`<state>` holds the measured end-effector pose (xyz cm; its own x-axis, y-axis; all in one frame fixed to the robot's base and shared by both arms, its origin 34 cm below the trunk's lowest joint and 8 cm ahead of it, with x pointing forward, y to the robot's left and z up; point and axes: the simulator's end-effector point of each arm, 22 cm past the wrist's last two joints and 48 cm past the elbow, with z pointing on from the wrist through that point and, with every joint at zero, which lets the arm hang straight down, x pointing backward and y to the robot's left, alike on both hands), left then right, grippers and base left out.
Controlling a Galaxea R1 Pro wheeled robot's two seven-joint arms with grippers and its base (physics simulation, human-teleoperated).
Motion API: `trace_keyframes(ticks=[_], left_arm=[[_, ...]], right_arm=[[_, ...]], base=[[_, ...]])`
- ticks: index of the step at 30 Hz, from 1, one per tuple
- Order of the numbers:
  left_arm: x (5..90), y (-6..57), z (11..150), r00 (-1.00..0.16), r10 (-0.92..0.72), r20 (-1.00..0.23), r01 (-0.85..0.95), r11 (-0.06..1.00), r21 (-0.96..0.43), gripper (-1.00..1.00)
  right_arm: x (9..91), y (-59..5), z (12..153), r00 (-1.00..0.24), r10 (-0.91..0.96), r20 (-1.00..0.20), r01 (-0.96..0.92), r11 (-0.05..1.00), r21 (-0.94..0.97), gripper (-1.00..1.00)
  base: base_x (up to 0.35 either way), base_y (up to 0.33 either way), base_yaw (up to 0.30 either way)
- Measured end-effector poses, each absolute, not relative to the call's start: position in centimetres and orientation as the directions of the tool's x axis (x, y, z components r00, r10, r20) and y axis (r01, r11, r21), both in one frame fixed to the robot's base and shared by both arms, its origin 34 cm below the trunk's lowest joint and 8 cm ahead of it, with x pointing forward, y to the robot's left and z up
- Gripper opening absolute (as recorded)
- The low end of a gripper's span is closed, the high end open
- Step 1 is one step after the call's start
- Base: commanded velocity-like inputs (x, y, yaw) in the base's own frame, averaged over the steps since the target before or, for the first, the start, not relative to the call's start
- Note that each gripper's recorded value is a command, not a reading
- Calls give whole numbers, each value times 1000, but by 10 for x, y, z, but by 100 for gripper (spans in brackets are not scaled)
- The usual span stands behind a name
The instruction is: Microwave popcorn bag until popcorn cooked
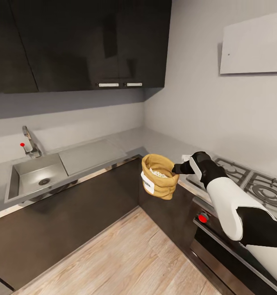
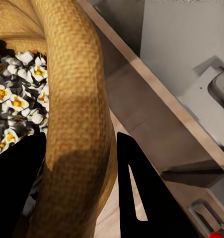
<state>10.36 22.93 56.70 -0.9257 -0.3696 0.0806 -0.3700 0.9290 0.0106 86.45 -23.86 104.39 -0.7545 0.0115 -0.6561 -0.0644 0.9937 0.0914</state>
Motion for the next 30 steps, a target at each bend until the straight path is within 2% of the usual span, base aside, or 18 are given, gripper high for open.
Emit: trace_keyframes(ticks=[10, 21, 30], left_arm=[[104, 229, 567, -925, -372, 80, -372, 928, 10, 100], [103, 229, 567, -921, -382, 82, -382, 924, 13, 100], [103, 229, 567, -921, -380, 82, -381, 925, 12, 100]], right_arm=[[865, -238, 1042, -755, 12, -656, -68, 993, 97, -100], [863, -238, 1040, -762, 13, -648, -66, 993, 98, -100], [858, -240, 1037, -780, 13, -626, -60, 994, 95, -100]], base=[[-32, 21, 0], [-264, 184, -1], [-298, 165, -216]])
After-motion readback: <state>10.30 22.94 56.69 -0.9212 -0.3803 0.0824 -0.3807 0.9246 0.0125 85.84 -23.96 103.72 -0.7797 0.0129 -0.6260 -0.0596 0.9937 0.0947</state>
